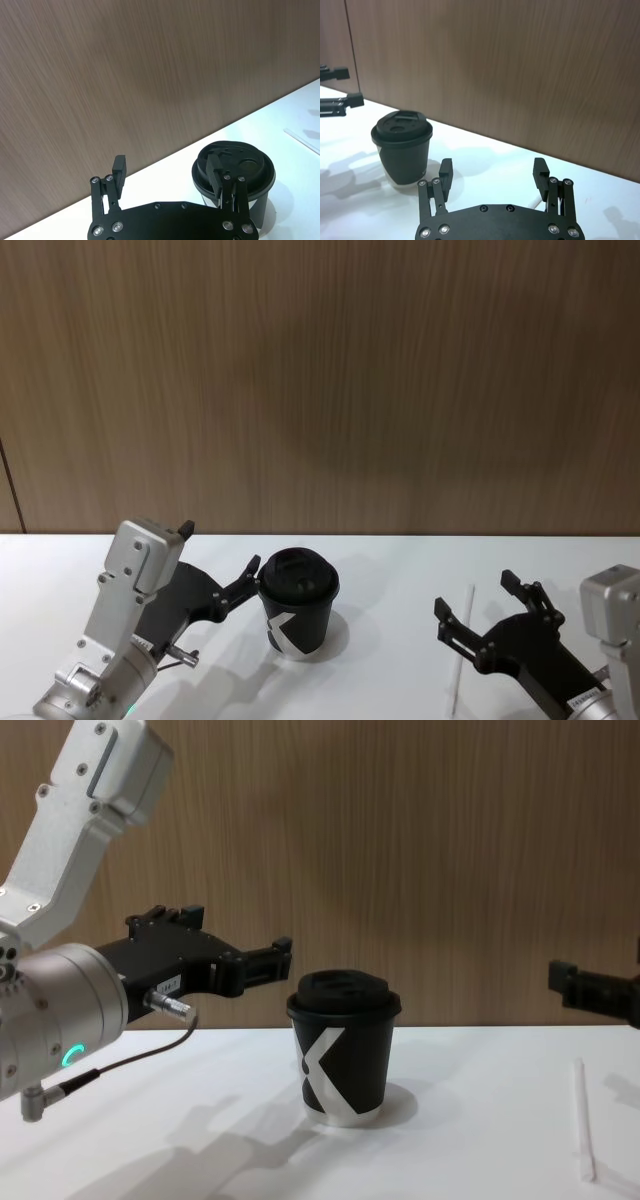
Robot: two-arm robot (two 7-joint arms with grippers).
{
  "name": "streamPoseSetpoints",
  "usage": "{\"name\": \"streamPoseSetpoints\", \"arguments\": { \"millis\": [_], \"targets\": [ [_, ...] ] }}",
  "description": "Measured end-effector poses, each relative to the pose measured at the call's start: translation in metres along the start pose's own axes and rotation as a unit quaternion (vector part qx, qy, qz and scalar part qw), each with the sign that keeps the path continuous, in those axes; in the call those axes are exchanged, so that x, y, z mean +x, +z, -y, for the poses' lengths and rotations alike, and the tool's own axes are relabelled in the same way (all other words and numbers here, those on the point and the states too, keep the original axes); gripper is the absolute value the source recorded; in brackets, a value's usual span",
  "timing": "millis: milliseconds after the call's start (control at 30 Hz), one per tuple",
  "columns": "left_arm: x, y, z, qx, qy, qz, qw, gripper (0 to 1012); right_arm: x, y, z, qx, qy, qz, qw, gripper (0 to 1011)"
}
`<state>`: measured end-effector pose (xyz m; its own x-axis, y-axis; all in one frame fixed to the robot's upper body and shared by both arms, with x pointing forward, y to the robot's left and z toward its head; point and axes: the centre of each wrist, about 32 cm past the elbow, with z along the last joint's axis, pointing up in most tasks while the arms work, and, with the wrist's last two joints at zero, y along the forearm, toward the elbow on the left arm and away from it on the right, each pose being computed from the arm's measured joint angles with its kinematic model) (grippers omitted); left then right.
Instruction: Pick up the straw with one hand, pass it to the other hand, and insert it into the cup.
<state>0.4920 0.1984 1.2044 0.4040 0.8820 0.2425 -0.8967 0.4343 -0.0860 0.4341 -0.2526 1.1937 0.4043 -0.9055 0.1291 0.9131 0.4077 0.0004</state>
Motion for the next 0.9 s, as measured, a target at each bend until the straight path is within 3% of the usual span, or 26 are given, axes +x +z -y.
{"name": "streamPoseSetpoints", "arguments": {
  "millis": [533,900],
  "targets": [
    [0.0000,0.0000,0.0000,0.000,0.000,0.000,1.0000,1003,0.001,-0.003,0.012,-0.031,0.024,0.015,0.9991,1001],
    [0.0000,0.0000,0.0000,0.000,0.000,0.000,1.0000,1003,-0.010,-0.005,0.015,-0.059,0.009,-0.010,0.9982,1001]
  ]
}}
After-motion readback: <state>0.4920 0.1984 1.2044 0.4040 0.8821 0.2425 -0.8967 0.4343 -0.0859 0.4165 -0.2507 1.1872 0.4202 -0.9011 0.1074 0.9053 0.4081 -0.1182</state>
